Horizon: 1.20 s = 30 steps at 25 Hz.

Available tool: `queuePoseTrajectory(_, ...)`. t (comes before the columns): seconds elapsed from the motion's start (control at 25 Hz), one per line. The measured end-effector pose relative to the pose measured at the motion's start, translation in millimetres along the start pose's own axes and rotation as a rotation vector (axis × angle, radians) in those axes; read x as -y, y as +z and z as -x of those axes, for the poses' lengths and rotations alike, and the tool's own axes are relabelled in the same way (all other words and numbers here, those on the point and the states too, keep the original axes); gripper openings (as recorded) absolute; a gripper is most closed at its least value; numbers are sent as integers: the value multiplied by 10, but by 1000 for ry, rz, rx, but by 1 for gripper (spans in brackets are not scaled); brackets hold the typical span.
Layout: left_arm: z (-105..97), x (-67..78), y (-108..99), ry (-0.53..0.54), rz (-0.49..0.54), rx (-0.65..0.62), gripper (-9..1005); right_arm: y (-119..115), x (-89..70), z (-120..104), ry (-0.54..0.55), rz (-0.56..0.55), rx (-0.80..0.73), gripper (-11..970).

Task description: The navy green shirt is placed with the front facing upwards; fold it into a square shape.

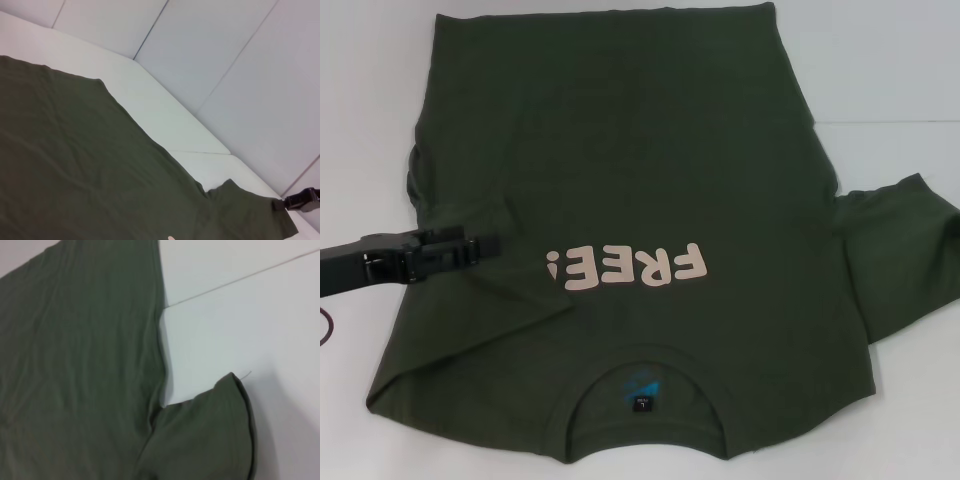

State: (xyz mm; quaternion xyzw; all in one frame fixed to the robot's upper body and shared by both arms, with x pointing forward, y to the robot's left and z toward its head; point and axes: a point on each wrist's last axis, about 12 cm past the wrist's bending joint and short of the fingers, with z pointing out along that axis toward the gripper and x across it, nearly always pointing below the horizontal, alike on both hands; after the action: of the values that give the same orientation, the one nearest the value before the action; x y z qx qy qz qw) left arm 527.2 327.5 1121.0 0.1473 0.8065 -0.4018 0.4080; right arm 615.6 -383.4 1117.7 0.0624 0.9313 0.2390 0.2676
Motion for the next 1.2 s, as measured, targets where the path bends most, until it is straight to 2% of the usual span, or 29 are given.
queuePoseTrajectory(0.32, -17, -2, -15, -15, 1, 10, 811, -15, -18, 72, -6, -25, -2, 14)
queuePoseTrajectory(0.88, 10, 19, -21, -41, -16, 55, 813, 47, -260, 329, -70, -49, 13, 15)
queuePoseTrajectory(1.2, 10, 9, -46, -47, -10, 66, 813, -2, -260, 370, -47, -44, 21, 15)
